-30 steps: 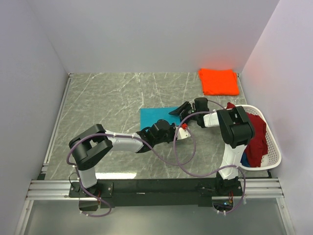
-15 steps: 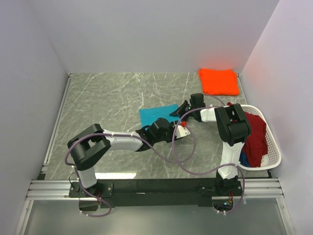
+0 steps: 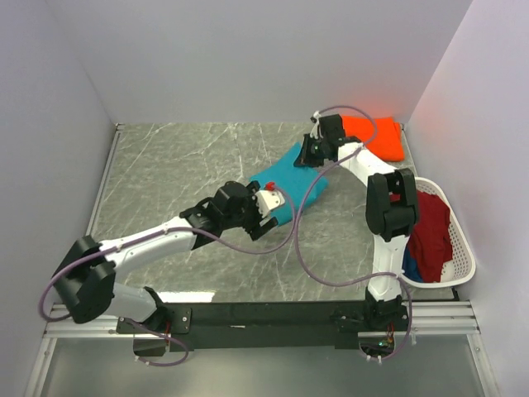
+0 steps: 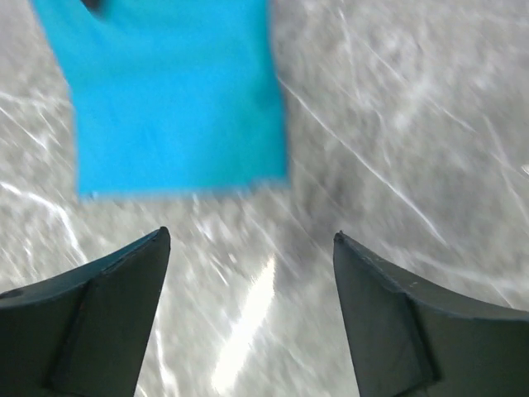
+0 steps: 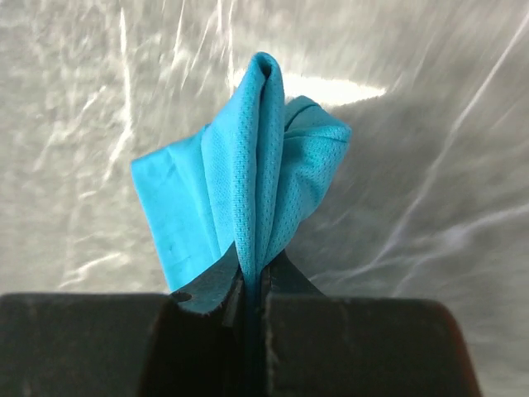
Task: Fold and stack the t-shirts
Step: Neatly place the folded tshirt to the corner
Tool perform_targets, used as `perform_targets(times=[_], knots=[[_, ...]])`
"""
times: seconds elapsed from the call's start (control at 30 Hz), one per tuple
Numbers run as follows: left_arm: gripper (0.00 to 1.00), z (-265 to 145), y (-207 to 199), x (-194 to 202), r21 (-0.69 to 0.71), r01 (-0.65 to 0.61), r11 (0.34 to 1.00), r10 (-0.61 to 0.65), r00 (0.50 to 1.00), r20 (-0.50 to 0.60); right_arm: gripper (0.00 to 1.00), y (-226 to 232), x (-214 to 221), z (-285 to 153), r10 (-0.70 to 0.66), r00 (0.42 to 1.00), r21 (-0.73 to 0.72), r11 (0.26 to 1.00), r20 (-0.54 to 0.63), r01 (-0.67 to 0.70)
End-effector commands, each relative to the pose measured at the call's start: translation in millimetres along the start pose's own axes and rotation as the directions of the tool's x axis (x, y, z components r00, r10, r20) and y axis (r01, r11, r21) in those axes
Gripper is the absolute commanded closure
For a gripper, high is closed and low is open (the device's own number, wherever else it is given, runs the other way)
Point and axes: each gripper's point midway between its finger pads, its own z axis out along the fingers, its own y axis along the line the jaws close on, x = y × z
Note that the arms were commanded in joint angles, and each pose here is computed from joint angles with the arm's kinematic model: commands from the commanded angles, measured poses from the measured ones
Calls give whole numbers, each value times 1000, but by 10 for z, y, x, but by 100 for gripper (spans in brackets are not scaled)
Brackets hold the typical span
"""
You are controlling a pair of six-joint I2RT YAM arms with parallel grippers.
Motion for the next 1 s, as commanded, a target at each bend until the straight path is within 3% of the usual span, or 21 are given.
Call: perform_targets(times=[0.0, 0.2, 0.37, 0.73, 0.97], knots=[[14, -209, -153, 140, 46, 73, 996, -70, 995, -68, 100, -258, -274, -106, -200, 980, 93, 975, -19, 201], [13, -327, -191, 167, 43, 127, 991, -123, 988, -90, 100, -544, -620, -133, -322, 946, 175, 930, -42, 324], [8, -365, -192, 244, 16, 158, 987, -156, 984, -89, 100, -708, -1038, -285, -372, 928, 259, 899, 31, 352], [8, -423, -287, 380, 43, 166, 985, -160, 981, -114, 100, -800, -1719, -594, -515, 838, 403, 816, 183, 414], [8, -426, -281, 406, 38, 156, 987, -151, 982, -115, 100, -766, -2089, -709, -530, 788, 413, 823, 314, 389]])
